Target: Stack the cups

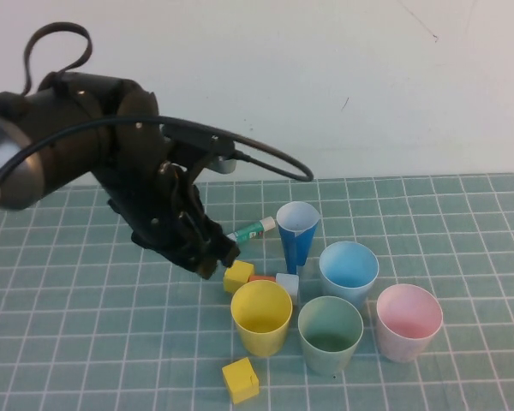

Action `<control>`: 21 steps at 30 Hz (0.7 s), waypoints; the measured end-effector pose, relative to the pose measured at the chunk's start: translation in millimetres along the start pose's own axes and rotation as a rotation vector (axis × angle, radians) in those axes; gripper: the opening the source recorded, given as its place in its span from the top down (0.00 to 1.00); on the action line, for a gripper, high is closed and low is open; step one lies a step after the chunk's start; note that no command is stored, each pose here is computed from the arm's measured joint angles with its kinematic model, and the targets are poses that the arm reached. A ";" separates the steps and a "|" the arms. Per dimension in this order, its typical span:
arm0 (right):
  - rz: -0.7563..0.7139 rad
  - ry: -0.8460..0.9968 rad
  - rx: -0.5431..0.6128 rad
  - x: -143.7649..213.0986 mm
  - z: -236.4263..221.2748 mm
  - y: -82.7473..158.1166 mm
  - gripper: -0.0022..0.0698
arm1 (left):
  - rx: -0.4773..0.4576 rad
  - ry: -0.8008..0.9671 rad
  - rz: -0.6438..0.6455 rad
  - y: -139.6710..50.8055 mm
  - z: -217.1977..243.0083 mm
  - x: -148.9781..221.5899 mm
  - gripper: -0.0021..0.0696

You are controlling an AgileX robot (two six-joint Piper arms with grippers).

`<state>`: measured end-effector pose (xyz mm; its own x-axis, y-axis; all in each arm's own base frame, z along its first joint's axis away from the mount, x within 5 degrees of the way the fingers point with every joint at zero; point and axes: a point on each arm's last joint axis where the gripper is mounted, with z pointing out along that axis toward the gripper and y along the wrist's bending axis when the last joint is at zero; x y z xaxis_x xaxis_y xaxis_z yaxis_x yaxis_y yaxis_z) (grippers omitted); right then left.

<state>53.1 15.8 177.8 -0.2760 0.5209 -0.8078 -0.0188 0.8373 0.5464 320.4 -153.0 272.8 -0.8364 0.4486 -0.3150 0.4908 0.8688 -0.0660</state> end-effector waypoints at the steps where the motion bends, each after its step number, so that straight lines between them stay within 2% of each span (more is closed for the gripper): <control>1: 0.000 0.001 0.000 0.1 0.0 0.0 0.97 | 0.011 0.005 -0.009 -0.5 3.0 -3.0 0.50; 4: -0.002 0.009 0.000 0.8 0.0 0.0 0.97 | 0.037 0.021 -0.025 -1.0 15.1 -12.9 0.36; 6: -0.002 0.018 0.000 1.6 0.0 0.0 0.97 | 0.057 0.042 -0.038 -1.3 27.0 -17.8 0.32; 14: -0.006 0.029 0.000 2.7 0.0 0.0 0.97 | 0.128 0.174 -0.053 -4.1 74.6 -21.5 0.29; 21: -0.014 0.031 0.000 2.8 0.0 0.0 0.97 | 0.098 0.158 0.021 -18.0 84.9 -23.9 0.29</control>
<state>52.2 17.3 175.5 -0.3056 0.5040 -0.8079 -0.0226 0.8444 0.5353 352.3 -197.3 201.2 -0.8498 0.5007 -0.1647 0.5237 0.8376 -0.1555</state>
